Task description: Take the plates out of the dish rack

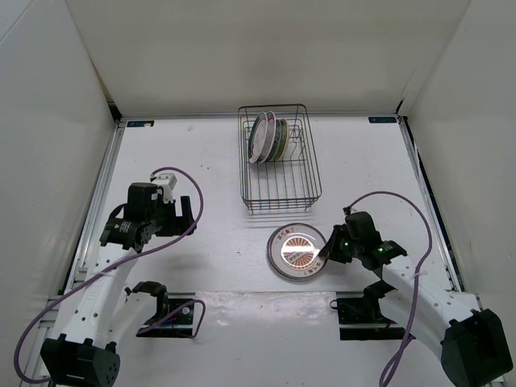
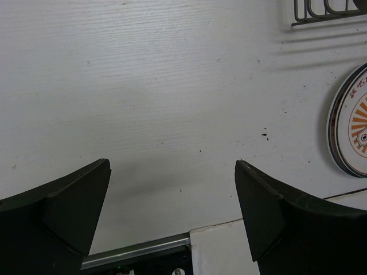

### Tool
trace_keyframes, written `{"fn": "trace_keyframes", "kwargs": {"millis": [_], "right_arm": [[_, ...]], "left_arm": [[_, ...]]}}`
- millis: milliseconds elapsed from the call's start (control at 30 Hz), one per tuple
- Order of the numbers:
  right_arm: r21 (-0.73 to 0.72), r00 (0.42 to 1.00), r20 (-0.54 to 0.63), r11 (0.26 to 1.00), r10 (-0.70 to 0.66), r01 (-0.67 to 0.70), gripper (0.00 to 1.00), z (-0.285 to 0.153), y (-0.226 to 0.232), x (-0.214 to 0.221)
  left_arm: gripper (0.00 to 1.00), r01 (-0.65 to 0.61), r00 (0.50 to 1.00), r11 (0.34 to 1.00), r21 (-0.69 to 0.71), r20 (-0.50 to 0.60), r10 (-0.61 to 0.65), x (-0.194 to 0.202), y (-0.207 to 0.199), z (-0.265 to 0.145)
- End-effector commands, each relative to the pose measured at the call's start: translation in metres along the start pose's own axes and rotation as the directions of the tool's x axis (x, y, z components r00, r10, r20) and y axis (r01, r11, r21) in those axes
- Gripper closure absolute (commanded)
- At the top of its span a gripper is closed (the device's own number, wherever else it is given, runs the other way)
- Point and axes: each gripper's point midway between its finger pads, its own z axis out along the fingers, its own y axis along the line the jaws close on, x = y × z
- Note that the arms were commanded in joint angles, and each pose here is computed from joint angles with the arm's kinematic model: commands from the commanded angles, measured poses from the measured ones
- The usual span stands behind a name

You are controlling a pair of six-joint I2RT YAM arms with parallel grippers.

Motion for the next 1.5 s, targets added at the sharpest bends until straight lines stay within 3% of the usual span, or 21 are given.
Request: {"fn": "trace_keyframes", "kwargs": {"millis": [0,367,500,600,700,733,800,867,967,1000,1033,1100,1167,1200,1300,1367,1400,1433,1467], "right_arm": [[-0.023,1.0,0.005,1.0,-0.009,0.009,0.97,0.006,0.004,-0.002],[-0.029,0.998,-0.059,0.999,0.023,-0.025,0.97,0.021,0.002,0.01],[-0.038,1.0,-0.015,0.999,0.007,-0.008,0.97,0.007,0.014,-0.009],[-0.05,0.996,0.063,0.996,-0.068,0.071,0.85,-0.018,0.031,-0.034],[0.027,0.986,0.121,0.994,-0.111,0.108,0.63,-0.046,0.03,-0.052],[0.042,0.978,0.167,0.992,-0.124,0.118,0.47,-0.064,0.039,-0.068],[0.087,0.968,0.196,0.986,-0.157,0.143,0.3,-0.082,0.037,-0.077],[0.108,0.966,0.187,0.981,-0.178,0.16,0.2,-0.099,0.037,-0.076],[0.084,0.951,0.21,0.973,-0.226,0.213,0.14,-0.124,0.05,-0.082],[0.099,0.956,0.182,0.972,-0.228,0.213,0.14,-0.127,0.045,-0.074],[0.095,0.948,0.193,0.966,-0.253,0.239,0.11,-0.134,0.048,-0.076],[0.111,0.95,0.174,0.963,-0.26,0.244,0.11,-0.137,0.042,-0.07],[0.147,0.939,0.184,0.953,-0.29,0.265,0.11,-0.14,0.033,-0.07],[0.16,0.939,0.178,0.95,-0.295,0.269,0.11,-0.139,0.029,-0.068],[0.223,0.922,0.197,0.931,-0.334,0.289,0.11,-0.137,0.013,-0.07],[0.269,0.911,0.226,0.921,-0.345,0.282,0.11,-0.138,0.003,-0.074],[0.276,0.909,0.229,0.919,-0.349,0.283,0.11,-0.135,0.0,-0.074],[0.276,0.907,0.238,0.92,-0.346,0.279,0.11,-0.136,0.0,-0.073],[0.277,0.91,0.229,0.92,-0.345,0.279,0.11,-0.132,-0.004,-0.07]], "left_arm": [[0.0,-0.014,1.0,1.0,0.0,0.015,0.014,-0.005,0.0,-0.001],[0.0,-0.012,1.0,1.0,0.0,0.012,0.012,-0.005,0.0,-0.001],[0.0,-0.017,1.0,1.0,-0.001,0.017,0.017,-0.006,0.0,-0.002],[0.0,-0.025,0.999,1.0,0.012,0.045,0.025,-0.01,-0.002,-0.001],[0.0,0.028,0.993,0.998,0.051,0.109,-0.033,-0.023,-0.01,0.0],[0.0,0.106,0.986,0.993,0.046,0.122,-0.111,-0.026,-0.01,0.001],[0.0,0.248,0.964,0.968,-0.046,0.11,-0.241,-0.02,0.003,0.001],[0.0,0.329,0.938,0.944,-0.023,0.123,-0.324,-0.037,-0.002,-0.005],[0.0,0.292,0.934,0.945,0.15,0.168,-0.315,-0.079,-0.033,-0.012],[0.0,0.293,0.937,0.936,0.196,0.137,-0.322,-0.082,-0.042,-0.006],[0.0,0.225,0.928,0.926,0.303,0.223,-0.298,-0.115,-0.058,-0.011],[0.0,0.201,0.935,0.921,0.335,0.215,-0.283,-0.132,-0.066,0.006],[0.03,0.075,0.918,0.91,0.407,0.328,-0.223,-0.177,-0.085,-0.004],[0.04,0.107,0.938,0.908,0.405,0.261,-0.227,-0.179,-0.085,0.029],[0.04,0.057,0.93,0.879,0.473,0.294,-0.219,-0.23,-0.103,0.045],[0.04,0.02,0.914,0.879,0.476,0.347,-0.208,-0.252,-0.11,0.074],[0.05,-0.046,0.879,0.869,0.494,0.433,-0.199,-0.275,-0.119,0.069],[0.07,-0.05,0.884,0.865,0.5,0.425,-0.194,-0.278,-0.123,0.091],[0.09,-0.114,0.854,0.854,0.508,0.489,-0.177,-0.312,-0.137,0.072]]}}
